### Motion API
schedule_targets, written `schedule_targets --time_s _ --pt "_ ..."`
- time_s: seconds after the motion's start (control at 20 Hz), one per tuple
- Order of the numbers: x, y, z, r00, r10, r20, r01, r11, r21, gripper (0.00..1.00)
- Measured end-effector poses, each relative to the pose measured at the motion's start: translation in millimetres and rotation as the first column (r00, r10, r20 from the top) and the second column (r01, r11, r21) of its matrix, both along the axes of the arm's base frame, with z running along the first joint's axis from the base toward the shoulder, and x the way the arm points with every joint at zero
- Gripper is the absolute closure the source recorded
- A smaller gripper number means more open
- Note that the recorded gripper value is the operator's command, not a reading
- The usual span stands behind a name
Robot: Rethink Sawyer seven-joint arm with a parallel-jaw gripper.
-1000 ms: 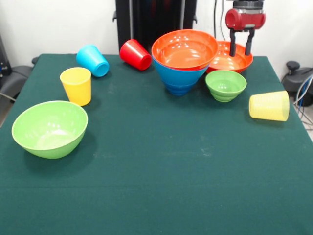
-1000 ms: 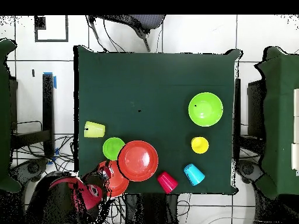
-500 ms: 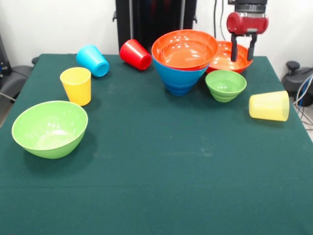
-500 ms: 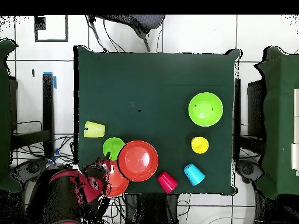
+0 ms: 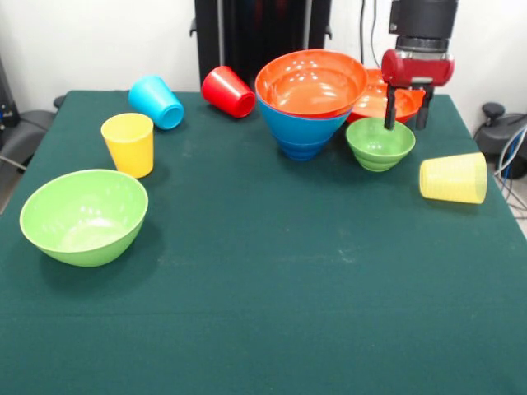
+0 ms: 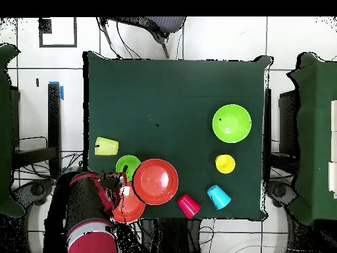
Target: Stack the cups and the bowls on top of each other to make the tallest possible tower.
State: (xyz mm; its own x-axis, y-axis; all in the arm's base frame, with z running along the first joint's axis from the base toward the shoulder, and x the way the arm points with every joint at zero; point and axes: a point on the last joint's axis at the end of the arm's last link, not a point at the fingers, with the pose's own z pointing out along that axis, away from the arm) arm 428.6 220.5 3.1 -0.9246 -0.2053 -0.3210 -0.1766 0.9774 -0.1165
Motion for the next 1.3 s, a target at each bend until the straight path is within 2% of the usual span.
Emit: schedule_targets --time_s 0.15,0.45,0.65,0.9,1.0,1.1,1.3 --pt "0.2 -3.9 -4.8 0.9994 -0.032 -0.015 0.032 0.9995 0.004 0.00" --pt "-6.4 -5.2 -14.9 0.9974 -0.054 -0.048 0.054 0.9985 0.006 0.00" --pt "-12.2 -0.2 -23.4 0.9929 -0.067 -0.098 0.069 0.9974 0.021 0.00" --pt "-17.8 2.3 -35.2 0.9868 -0.037 -0.158 0.042 0.9985 0.033 0.00" --pt "-22.1 2.7 -41.8 0.9835 0.005 -0.181 0.000 0.9995 0.031 0.00" --pt "-26.7 3.9 -46.0 0.9803 0.037 -0.194 -0.033 0.9991 0.028 0.00" --pt "-31.2 6.5 -49.8 0.9770 0.051 -0.207 -0.046 0.9985 0.029 0.00"
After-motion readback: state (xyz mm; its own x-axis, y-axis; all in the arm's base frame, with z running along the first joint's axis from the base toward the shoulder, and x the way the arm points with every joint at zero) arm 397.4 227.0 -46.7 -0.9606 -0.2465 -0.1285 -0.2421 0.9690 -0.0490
